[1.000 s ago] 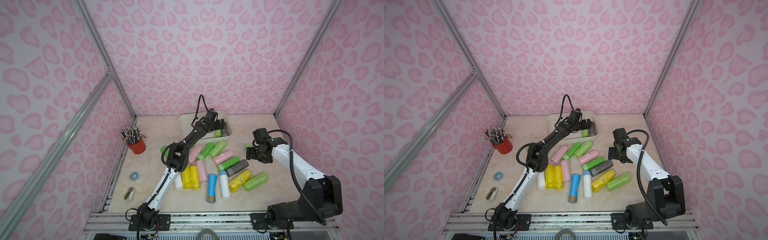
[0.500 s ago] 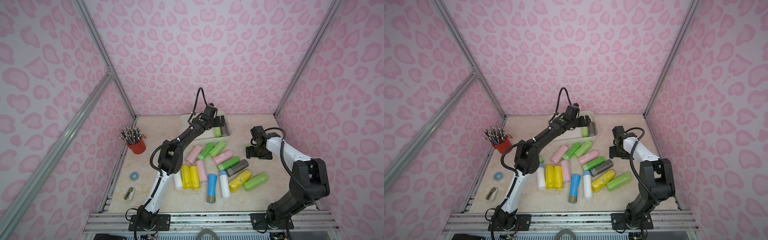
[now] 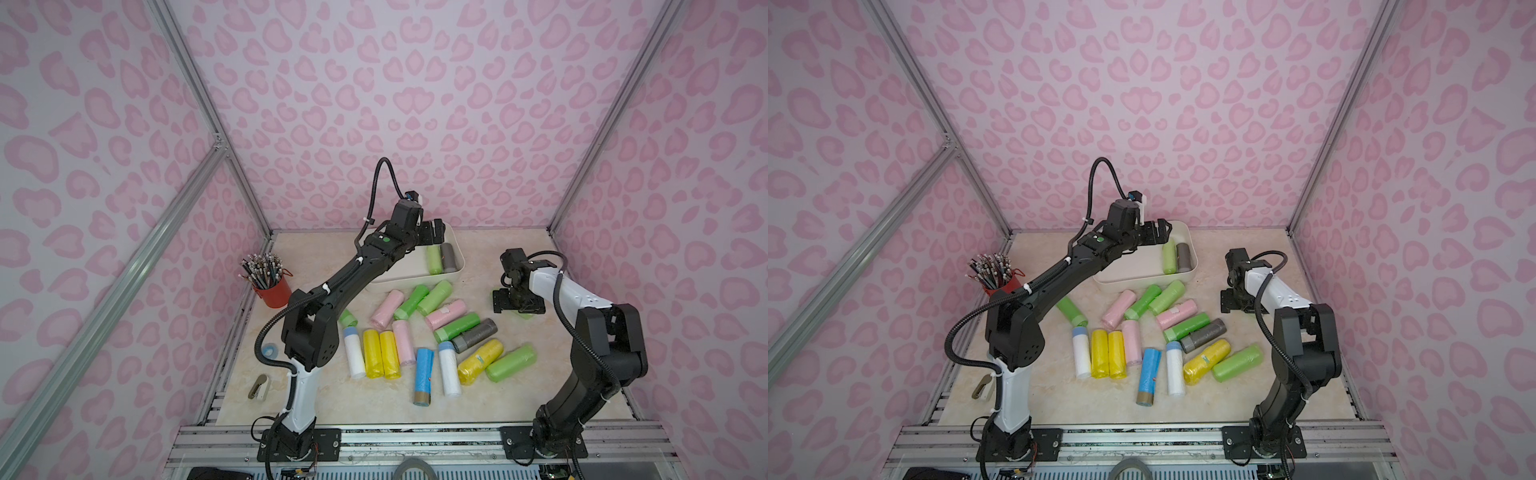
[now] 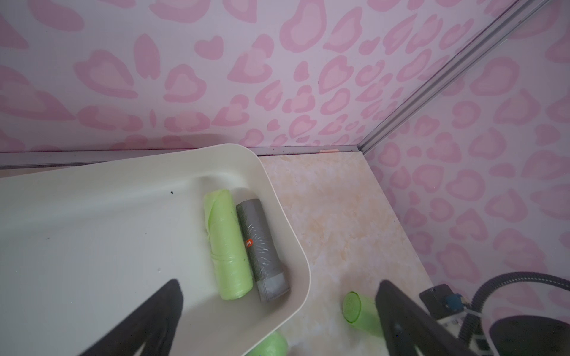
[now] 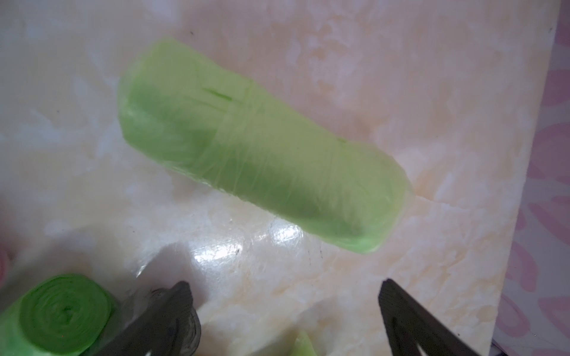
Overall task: Put the roll of trash bags into the storage box
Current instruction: Pick up the roll of trash bags from the center of the board, then place the roll of trash bags in the storage box.
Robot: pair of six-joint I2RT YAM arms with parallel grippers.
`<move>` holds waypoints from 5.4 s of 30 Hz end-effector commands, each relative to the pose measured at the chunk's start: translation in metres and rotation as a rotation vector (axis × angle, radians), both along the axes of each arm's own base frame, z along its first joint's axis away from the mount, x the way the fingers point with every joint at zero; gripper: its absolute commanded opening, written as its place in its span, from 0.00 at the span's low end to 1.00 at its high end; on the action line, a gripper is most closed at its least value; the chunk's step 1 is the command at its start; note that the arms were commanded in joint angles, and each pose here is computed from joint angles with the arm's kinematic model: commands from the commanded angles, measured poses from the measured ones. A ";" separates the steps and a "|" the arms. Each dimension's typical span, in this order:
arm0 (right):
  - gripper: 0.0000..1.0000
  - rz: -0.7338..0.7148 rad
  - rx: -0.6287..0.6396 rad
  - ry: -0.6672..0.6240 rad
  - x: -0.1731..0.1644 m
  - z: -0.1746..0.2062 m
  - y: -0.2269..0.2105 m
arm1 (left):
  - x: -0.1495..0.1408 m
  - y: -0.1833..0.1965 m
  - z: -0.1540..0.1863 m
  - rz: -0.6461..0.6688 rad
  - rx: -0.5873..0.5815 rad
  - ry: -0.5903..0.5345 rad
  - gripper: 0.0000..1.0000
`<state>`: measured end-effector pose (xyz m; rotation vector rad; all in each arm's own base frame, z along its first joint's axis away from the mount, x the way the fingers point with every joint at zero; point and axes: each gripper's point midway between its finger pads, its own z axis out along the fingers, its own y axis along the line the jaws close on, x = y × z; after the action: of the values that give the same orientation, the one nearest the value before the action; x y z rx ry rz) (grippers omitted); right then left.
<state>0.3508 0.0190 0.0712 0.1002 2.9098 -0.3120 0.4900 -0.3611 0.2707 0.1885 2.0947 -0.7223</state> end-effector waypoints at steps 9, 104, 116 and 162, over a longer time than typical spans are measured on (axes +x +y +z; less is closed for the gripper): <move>0.96 0.013 -0.054 0.033 0.008 -0.009 -0.012 | -0.026 0.043 0.026 0.074 -0.010 -0.076 1.00; 0.20 0.102 0.258 -0.077 0.035 -0.004 0.053 | -0.149 0.108 -0.058 -0.033 -0.085 0.154 1.00; 0.19 0.121 0.495 -0.197 0.039 0.045 0.100 | -0.149 0.119 -0.055 -0.027 -0.152 0.149 1.00; 0.14 0.334 0.587 -0.286 0.163 0.055 0.254 | -0.137 0.142 -0.037 0.073 -0.228 0.096 1.00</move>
<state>0.5072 0.2745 0.1394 -0.2165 2.5617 0.6043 0.3483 -0.2189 0.2257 -0.0509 2.1083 -0.9391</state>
